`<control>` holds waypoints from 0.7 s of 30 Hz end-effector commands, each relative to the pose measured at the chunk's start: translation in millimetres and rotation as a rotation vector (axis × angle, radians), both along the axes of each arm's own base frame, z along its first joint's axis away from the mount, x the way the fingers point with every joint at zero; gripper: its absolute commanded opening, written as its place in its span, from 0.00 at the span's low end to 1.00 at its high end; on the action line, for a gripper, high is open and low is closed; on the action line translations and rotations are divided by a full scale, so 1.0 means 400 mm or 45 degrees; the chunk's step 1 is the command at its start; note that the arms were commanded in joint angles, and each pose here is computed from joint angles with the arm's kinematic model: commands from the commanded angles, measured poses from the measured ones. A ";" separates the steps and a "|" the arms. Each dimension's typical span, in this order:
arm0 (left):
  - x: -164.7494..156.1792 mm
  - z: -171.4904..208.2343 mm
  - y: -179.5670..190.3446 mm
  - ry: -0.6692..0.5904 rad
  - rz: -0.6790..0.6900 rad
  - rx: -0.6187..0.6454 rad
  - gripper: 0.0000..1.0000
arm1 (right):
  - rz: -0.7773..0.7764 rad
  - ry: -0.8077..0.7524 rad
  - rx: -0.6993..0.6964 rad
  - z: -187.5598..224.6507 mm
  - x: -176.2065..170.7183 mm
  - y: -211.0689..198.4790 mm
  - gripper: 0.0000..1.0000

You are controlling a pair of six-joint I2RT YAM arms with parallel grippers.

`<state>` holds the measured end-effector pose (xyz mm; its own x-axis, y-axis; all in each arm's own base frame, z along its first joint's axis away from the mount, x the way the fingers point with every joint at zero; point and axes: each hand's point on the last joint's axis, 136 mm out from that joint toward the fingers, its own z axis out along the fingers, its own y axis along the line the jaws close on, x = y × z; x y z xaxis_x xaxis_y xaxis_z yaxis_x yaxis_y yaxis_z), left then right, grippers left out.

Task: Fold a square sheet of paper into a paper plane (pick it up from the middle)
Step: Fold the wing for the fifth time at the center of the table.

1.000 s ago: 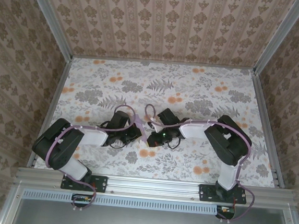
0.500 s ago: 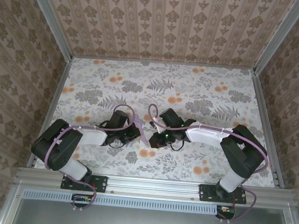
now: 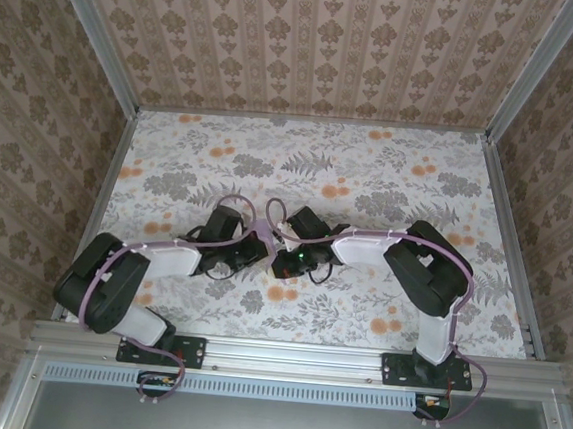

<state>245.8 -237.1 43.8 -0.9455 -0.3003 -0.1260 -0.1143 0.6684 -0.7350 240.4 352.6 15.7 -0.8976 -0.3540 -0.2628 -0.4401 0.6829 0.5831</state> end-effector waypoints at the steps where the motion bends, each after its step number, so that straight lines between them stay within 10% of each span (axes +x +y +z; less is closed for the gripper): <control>1: 0.030 0.070 0.014 -0.113 -0.060 -0.002 0.00 | -0.040 0.025 -0.090 -0.054 -0.014 -0.046 0.00; 21: 0.115 0.026 0.071 -0.206 -0.091 0.038 0.01 | -0.047 0.086 -0.081 -0.070 -0.025 -0.057 0.00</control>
